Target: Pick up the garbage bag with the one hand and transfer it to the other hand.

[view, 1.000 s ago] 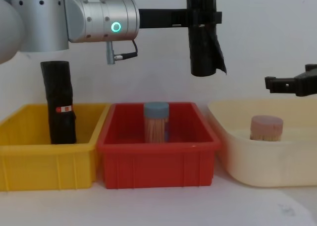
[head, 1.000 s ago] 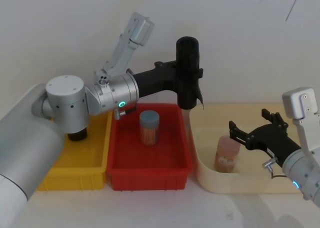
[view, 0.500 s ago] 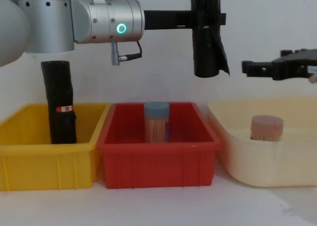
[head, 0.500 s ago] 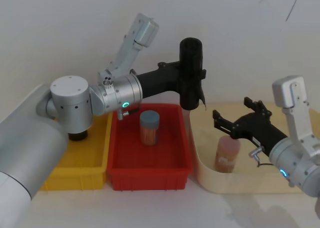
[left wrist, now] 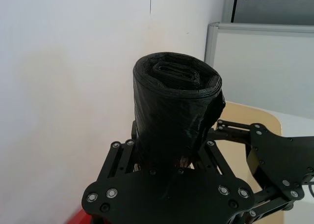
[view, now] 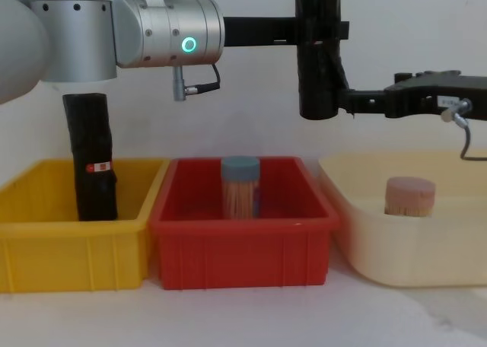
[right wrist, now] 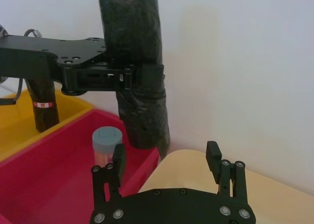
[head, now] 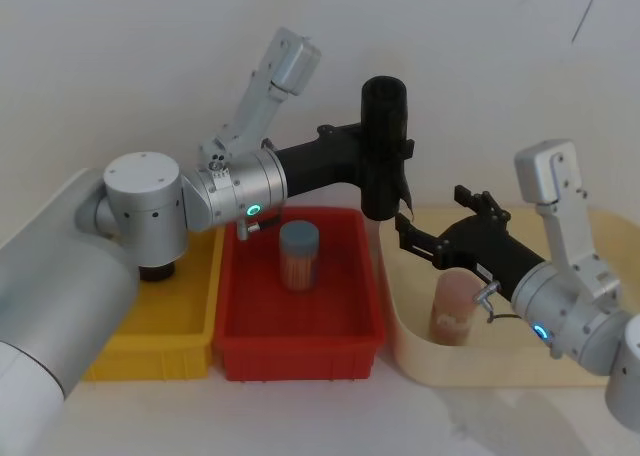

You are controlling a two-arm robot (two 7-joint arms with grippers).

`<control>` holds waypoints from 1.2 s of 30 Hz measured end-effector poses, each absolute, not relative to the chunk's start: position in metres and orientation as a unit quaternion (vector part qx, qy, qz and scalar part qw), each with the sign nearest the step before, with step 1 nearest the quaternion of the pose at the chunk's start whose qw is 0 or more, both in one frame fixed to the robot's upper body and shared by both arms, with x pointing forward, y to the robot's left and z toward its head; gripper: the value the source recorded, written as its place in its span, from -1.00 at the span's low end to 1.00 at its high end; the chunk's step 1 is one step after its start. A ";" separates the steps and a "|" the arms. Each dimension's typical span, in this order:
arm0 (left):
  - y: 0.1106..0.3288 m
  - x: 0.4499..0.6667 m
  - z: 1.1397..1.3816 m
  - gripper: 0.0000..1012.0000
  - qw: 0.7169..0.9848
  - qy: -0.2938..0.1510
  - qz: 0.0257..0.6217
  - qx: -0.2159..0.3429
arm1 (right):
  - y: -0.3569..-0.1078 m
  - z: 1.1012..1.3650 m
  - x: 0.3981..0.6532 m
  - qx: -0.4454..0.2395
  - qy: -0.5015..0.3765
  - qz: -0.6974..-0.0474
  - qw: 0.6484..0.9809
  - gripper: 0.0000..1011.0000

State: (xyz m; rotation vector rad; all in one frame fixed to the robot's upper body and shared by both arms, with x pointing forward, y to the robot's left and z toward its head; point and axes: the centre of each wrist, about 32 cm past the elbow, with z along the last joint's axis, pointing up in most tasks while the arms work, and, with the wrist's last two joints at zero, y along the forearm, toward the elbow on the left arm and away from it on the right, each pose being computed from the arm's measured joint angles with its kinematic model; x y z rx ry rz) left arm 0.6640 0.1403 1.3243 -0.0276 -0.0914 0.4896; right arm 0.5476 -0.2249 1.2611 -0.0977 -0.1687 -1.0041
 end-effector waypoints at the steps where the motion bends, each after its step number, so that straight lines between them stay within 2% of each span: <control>1: 0.140 0.664 1.324 -0.13 0.969 -0.045 0.242 -0.014 | -0.224 1.261 0.549 -0.046 -0.081 -0.478 0.873 0.98; 36: 0.140 0.664 1.324 -0.13 0.969 -0.046 0.242 -0.014 | -0.195 1.261 0.601 -0.032 -0.090 -0.429 0.898 0.98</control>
